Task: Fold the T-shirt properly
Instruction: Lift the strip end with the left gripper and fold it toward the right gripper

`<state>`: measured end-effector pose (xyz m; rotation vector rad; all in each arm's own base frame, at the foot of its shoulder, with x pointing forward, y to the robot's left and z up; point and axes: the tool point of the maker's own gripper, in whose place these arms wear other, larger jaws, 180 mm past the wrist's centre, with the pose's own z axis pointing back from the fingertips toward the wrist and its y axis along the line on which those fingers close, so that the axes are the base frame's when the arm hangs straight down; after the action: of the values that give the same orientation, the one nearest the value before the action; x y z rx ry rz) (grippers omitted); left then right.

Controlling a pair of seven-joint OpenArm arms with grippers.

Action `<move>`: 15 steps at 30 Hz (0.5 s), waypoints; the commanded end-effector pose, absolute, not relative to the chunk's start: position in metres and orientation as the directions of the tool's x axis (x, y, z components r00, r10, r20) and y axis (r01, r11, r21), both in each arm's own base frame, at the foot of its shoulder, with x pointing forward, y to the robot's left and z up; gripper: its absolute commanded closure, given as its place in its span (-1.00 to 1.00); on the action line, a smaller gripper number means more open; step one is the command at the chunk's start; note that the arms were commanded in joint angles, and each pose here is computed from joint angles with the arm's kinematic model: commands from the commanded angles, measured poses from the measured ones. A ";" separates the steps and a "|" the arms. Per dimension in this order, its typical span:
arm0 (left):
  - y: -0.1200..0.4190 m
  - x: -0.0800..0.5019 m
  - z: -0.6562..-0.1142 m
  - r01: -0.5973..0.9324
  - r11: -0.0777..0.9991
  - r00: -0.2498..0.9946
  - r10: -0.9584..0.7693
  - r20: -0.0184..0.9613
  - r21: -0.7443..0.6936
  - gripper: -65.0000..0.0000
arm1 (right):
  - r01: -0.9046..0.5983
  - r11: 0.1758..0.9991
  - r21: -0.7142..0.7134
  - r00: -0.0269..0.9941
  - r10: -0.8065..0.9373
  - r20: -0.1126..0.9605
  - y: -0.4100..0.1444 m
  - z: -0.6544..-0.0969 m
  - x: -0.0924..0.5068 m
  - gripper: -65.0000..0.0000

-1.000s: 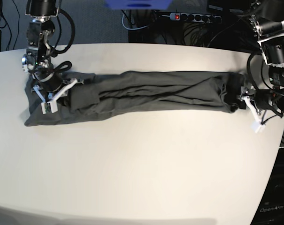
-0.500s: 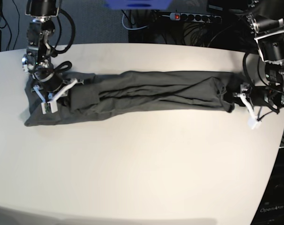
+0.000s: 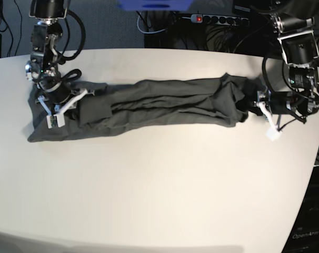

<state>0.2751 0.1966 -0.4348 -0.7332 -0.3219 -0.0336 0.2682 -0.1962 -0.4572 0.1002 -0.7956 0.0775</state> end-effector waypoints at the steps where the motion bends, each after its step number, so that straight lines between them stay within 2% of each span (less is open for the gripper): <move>1: 0.200 0.283 -0.426 0.159 0.744 0.944 0.079 0.321 -0.649 0.87 | -0.147 0.989 0.023 0.895 0.124 0.428 -0.195 -0.511 0.200 0.80; 11: 0.188 0.297 -0.405 0.179 0.665 0.915 0.159 0.371 -0.725 0.87 | -0.144 0.989 0.022 0.896 0.121 0.426 -0.196 -0.512 0.200 0.80; 15: 0.191 0.303 -0.392 0.191 0.632 0.896 0.199 0.396 -0.751 0.87 | -0.132 0.990 0.039 0.914 0.107 0.392 -0.195 -0.524 0.195 0.80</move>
<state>0.2919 0.1884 -0.4047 -0.8863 -0.4294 0.0140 0.2724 -0.1959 -0.4616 0.1160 -0.8081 0.0658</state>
